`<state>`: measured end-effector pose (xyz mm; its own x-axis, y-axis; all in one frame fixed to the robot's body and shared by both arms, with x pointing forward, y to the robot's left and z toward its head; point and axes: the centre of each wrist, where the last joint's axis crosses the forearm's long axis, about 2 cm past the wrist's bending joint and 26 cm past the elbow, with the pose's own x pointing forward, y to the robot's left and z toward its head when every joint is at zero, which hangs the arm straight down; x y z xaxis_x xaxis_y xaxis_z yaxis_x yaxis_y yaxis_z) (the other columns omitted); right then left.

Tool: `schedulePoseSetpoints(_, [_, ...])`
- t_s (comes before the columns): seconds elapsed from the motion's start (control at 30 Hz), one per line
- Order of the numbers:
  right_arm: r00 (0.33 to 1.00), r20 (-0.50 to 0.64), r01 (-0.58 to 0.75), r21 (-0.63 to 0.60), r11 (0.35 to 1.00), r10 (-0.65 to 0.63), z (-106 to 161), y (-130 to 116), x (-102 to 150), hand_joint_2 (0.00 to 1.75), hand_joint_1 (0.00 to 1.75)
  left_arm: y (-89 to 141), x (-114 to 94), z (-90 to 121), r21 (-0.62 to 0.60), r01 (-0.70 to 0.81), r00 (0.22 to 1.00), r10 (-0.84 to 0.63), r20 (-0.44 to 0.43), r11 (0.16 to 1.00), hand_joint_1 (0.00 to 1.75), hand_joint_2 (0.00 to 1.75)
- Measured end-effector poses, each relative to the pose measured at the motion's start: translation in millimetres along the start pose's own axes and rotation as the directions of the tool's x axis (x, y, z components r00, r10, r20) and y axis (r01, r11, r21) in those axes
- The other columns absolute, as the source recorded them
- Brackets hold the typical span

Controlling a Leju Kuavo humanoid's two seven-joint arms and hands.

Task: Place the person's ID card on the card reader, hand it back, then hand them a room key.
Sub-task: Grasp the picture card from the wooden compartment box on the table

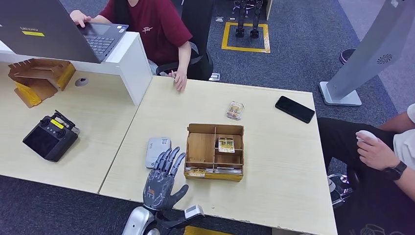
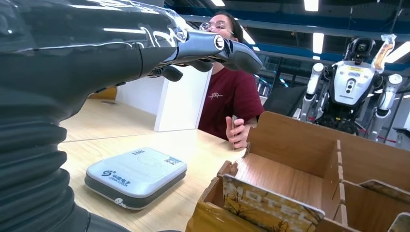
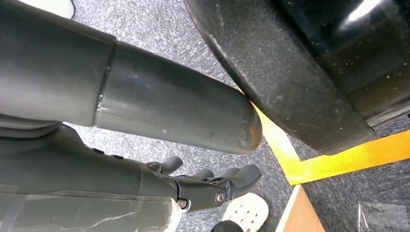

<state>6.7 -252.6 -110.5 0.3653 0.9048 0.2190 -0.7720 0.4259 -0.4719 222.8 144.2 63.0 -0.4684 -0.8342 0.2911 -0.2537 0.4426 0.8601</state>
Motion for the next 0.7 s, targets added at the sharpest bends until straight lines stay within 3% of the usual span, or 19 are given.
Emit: schedulePoseSetpoints(0.7, [1.000, 0.016, -0.016, -0.001, 1.000, 0.016, -2.4, -3.9, 1.6, 0.00, 0.00, -12.2, 1.1, 3.2, -0.048, -0.034, 0.999, 0.033, -0.022, 0.998, 0.00, 1.75])
